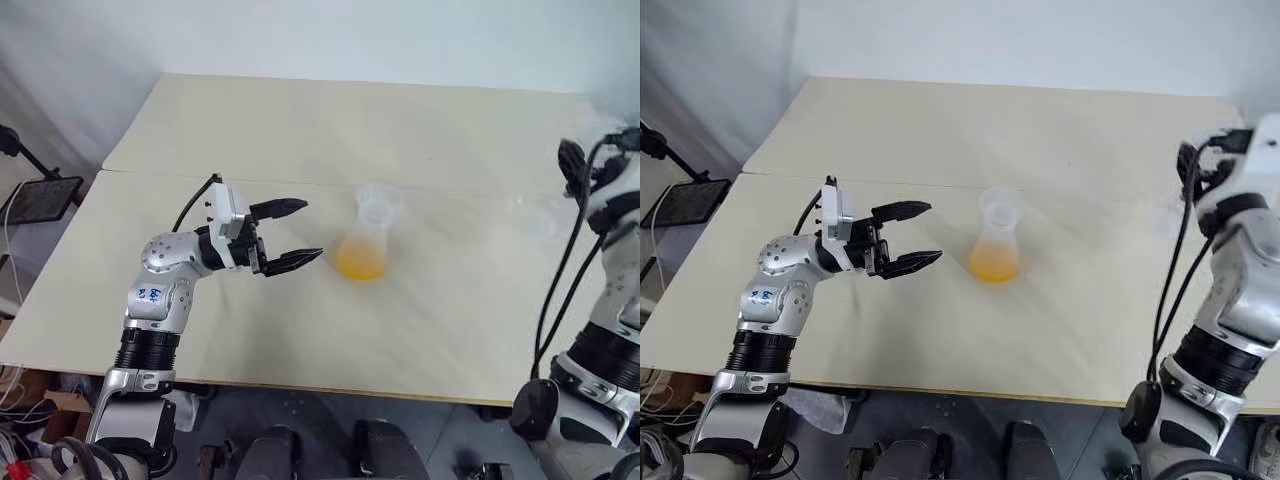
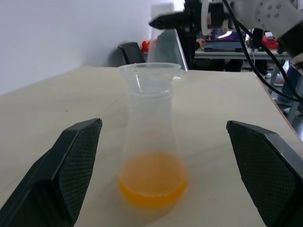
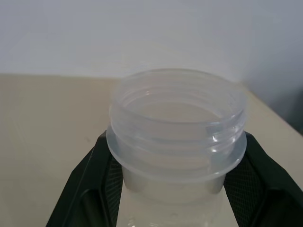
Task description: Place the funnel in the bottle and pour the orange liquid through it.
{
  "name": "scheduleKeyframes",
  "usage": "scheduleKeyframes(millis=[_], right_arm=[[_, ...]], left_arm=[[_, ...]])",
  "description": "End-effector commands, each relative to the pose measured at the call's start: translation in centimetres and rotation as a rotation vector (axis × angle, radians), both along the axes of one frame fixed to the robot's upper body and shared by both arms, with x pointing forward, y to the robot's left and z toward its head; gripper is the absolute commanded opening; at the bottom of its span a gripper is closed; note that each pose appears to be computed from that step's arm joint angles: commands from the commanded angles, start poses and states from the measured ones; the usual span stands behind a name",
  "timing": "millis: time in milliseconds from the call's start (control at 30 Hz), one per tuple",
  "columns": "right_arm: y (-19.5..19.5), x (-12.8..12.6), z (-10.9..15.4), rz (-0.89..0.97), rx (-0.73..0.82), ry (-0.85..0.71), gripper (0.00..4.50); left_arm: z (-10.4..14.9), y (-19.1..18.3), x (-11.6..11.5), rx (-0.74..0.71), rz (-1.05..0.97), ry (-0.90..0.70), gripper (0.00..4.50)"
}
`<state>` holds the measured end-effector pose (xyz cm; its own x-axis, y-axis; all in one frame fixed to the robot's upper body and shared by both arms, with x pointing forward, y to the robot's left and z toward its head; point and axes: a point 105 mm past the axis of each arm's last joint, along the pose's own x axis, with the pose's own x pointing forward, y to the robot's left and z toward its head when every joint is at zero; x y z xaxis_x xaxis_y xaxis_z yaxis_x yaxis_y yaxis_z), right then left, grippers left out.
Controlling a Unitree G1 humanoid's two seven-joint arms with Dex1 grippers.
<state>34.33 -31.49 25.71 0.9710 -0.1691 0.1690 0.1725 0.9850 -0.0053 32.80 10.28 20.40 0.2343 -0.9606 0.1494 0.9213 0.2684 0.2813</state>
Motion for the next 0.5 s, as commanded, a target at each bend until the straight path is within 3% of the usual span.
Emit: scheduleKeyframes(millis=[33,400,500], right_arm=[[-0.7,-0.6,0.8,-0.014,0.005,-0.061,2.44],[-2.1,0.1,-1.8,0.025,0.066,-0.063,2.44],[-2.1,-0.1,-2.1,0.054,0.095,-0.071,3.50]], left_arm=[[1.2,-0.3,-0.3,-0.009,-0.020,-0.055,4.50],[1.6,-0.4,-0.2,-0.009,-0.021,-0.060,4.50],[1.6,-0.4,-0.3,-0.009,-0.019,-0.060,4.50]])
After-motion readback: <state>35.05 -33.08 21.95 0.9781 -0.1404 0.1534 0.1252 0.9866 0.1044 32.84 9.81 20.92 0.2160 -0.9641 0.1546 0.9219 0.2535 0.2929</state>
